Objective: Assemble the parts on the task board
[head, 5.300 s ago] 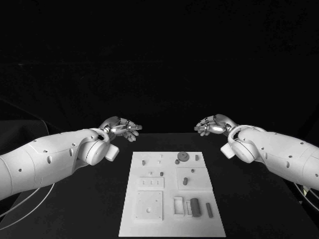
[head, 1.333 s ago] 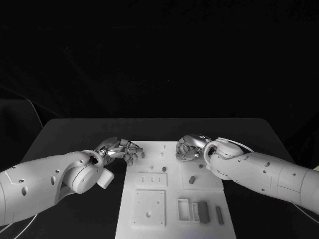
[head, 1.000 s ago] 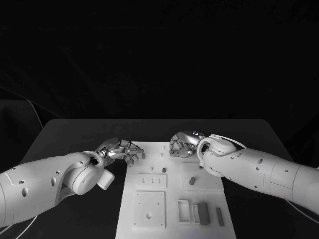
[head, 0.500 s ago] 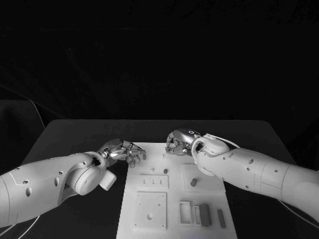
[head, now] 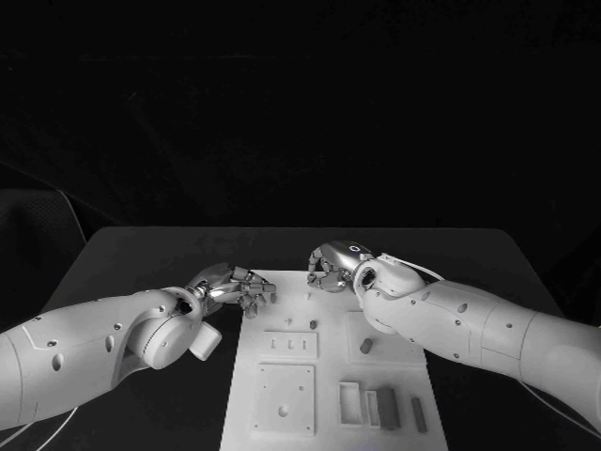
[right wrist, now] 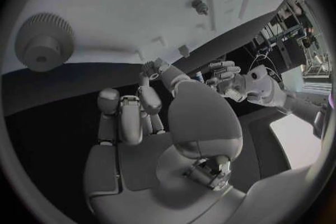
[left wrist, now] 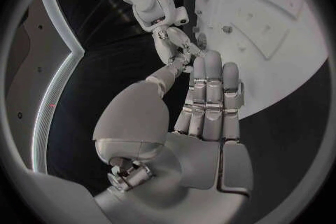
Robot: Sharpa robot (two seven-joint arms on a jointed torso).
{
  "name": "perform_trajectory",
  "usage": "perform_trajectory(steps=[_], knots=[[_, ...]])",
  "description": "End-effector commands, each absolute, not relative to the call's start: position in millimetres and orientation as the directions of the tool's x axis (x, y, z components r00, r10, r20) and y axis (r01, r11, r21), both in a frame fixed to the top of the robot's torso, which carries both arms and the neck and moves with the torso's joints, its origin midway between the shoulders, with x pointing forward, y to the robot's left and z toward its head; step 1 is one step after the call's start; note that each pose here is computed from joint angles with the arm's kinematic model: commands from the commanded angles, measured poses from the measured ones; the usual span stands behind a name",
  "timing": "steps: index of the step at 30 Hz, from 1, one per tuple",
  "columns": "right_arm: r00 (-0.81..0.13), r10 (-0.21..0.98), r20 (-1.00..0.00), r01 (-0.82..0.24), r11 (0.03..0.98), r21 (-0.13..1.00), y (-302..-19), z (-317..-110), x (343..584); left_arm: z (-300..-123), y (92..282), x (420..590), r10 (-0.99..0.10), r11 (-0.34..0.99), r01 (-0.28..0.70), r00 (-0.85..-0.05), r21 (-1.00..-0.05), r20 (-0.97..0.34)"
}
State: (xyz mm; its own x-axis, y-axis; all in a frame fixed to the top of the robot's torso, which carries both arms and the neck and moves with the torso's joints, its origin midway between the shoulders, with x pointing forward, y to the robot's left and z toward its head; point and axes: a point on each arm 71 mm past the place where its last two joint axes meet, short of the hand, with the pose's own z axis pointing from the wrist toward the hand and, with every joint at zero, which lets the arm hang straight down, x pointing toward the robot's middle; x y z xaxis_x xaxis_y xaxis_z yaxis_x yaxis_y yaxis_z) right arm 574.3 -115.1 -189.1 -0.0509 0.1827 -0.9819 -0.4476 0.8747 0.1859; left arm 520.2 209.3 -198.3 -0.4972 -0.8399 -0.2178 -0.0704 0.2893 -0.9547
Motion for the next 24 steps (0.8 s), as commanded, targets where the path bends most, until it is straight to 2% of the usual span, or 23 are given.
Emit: perform_trajectory(steps=[1,24], knots=[[-0.012,0.15,-0.989,-0.469,0.872,0.138,-109.3,-187.8,574.1,-197.1,206.4,520.2,-0.837,0.28,-0.065,-0.506,-0.958,-0.21],[-0.019,0.109,-0.994,-0.468,0.878,0.105,-109.3,-189.8,574.3,-197.0,205.9,521.2,-0.836,0.28,-0.065,-0.506,-0.958,-0.21]])
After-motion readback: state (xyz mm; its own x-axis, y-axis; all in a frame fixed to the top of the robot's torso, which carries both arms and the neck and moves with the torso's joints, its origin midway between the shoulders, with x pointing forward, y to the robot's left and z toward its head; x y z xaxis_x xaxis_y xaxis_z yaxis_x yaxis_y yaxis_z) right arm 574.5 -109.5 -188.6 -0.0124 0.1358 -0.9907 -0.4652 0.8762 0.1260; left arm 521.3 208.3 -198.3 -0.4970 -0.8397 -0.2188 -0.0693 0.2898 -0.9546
